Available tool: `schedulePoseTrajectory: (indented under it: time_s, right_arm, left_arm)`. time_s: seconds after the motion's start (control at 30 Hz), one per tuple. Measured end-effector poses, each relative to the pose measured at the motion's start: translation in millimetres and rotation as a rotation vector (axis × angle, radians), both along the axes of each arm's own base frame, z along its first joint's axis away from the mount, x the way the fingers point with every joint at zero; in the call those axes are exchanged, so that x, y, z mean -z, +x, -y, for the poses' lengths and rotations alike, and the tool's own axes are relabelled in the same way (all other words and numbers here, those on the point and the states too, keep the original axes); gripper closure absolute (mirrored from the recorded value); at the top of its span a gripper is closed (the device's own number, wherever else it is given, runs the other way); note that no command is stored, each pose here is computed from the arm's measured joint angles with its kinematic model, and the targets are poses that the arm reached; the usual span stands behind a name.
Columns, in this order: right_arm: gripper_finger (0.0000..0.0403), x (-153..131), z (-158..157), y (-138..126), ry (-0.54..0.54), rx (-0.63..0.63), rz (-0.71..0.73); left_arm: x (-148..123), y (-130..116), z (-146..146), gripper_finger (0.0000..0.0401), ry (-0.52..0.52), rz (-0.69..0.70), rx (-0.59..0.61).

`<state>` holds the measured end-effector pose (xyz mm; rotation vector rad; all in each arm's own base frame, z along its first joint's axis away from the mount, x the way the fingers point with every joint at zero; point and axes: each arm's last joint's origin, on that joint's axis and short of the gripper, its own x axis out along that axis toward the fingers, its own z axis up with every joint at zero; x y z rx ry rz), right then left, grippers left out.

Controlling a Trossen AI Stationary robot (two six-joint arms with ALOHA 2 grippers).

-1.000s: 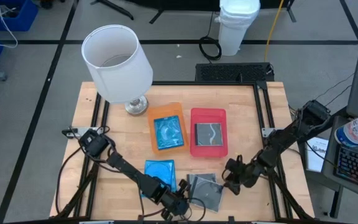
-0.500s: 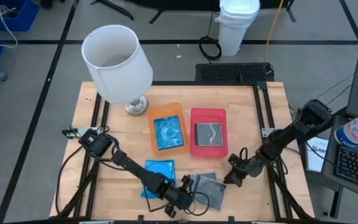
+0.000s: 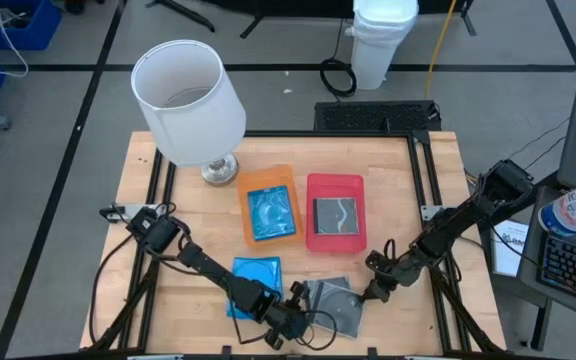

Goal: Pick & place jewel cases by type
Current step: Put the black CD case into the pink bin

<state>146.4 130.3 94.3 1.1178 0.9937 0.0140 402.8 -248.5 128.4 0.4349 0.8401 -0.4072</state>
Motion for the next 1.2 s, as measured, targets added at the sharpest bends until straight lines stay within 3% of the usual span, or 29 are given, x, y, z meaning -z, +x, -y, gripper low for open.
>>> schedulePoseTrajectory:
  time_s: [0.27,0.83,1.2]
  right_arm:
    - [0.0232,0.0,-0.1,0.0,0.012,0.011,-0.006]
    - [0.0232,0.7,1.0,0.0,-0.028,0.015,0.014]
    - [0.0232,1.1,1.7,0.0,-0.058,0.013,0.033]
  left_arm:
    - [-14.1,-1.4,17.1,0.0393,-0.05,0.032,0.065]
    - [-16.1,4.8,12.5,0.0398,-0.094,0.047,0.077]
    - [2.1,18.4,0.9,0.0396,-0.123,0.042,0.067]
